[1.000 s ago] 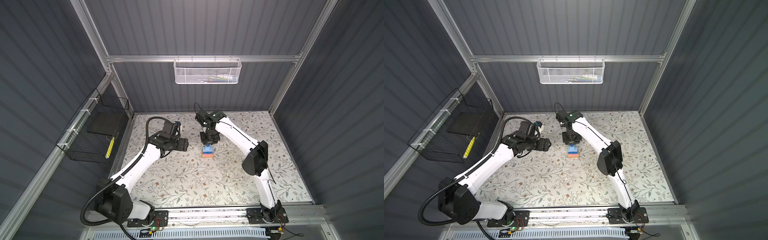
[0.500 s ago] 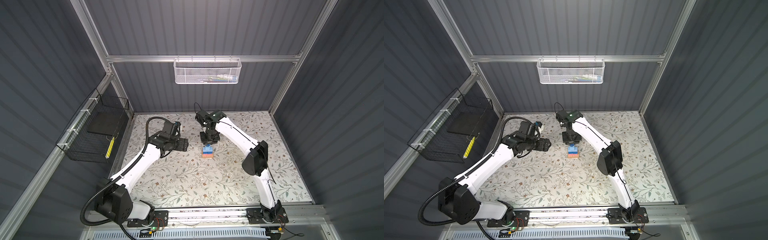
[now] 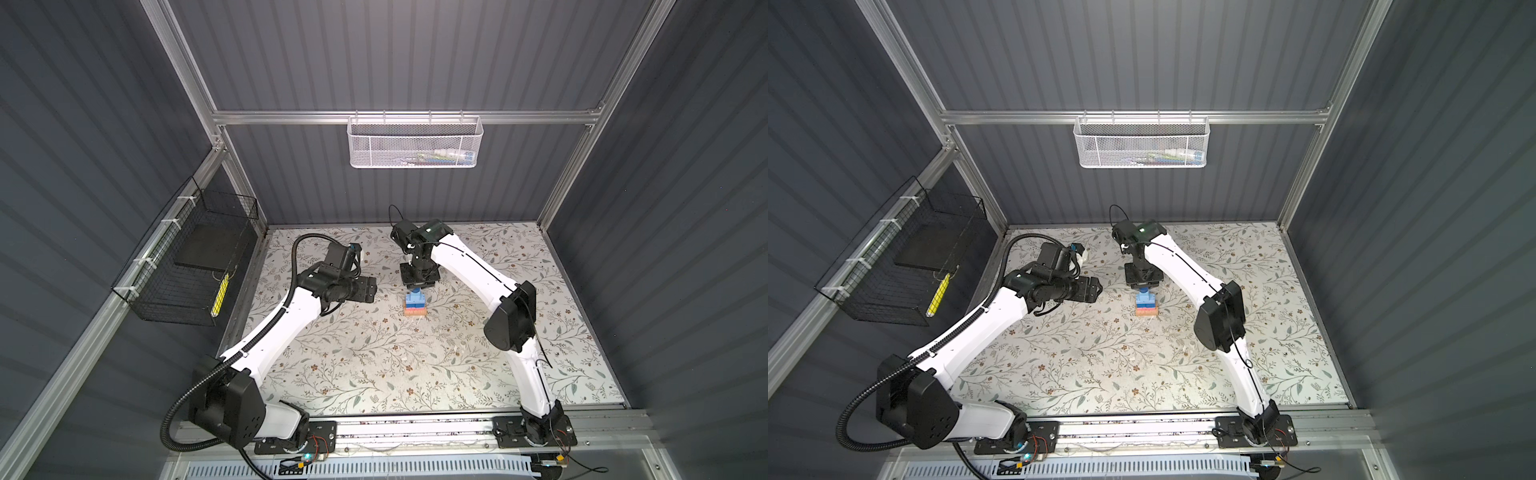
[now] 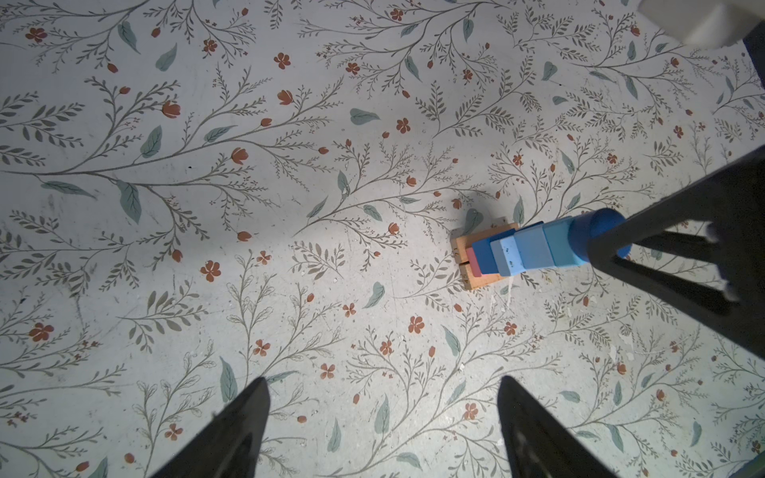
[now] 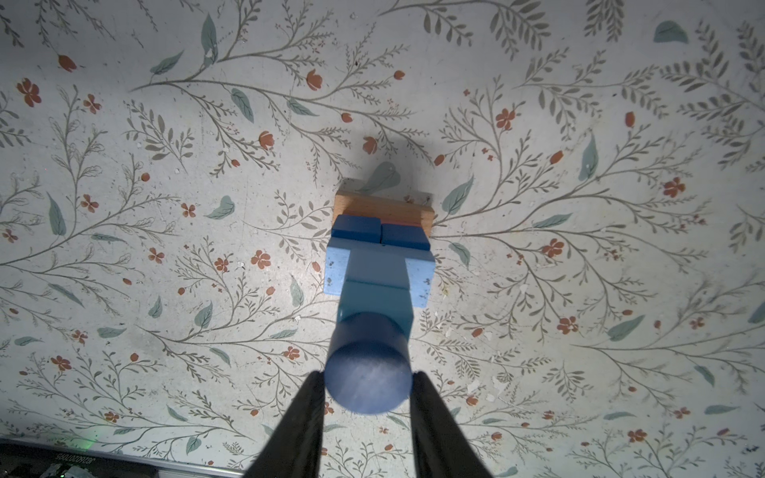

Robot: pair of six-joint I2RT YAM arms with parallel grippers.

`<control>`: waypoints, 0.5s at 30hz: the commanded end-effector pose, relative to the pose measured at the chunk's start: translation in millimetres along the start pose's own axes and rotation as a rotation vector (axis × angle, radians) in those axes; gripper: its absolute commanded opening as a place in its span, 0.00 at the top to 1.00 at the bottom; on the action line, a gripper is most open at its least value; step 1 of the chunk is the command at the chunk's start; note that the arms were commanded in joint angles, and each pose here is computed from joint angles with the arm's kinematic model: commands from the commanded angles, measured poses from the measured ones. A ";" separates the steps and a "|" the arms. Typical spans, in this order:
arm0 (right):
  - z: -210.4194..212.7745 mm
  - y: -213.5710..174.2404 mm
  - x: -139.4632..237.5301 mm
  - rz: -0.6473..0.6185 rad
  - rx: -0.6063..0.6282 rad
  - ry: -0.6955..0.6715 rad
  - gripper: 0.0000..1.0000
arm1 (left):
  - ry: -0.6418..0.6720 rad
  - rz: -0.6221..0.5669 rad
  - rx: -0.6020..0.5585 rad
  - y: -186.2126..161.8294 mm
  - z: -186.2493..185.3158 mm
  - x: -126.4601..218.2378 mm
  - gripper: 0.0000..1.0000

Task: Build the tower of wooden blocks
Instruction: 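Lower the cylinder onto the top of the stack with the right gripper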

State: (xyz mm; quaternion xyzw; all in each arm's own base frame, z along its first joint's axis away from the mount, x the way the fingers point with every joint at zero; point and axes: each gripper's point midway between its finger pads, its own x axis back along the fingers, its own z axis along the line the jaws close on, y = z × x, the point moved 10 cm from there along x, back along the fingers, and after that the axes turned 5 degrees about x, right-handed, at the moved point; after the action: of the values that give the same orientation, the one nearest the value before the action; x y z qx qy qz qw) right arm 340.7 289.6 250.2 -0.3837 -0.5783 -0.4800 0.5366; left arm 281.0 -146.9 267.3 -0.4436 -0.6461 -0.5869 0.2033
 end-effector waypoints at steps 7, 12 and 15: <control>-1.4 2.2 -3.9 0.003 -0.016 -0.017 0.60 | 0.004 0.021 -0.009 -3.7 2.9 2.0 0.14; -1.4 2.3 -4.2 0.004 -0.015 -0.014 0.57 | 0.005 0.024 -0.009 -3.9 3.1 1.1 0.14; -1.6 2.1 -4.1 0.004 -0.018 -0.015 0.56 | 0.005 0.024 -0.009 -3.9 3.0 1.2 0.13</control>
State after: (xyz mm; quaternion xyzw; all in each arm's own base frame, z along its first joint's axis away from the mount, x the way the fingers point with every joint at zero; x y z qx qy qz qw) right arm 341.1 289.5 250.2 -0.3836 -0.5777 -0.4813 0.5361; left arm 281.0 -146.9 267.3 -0.4435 -0.6461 -0.5870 0.2034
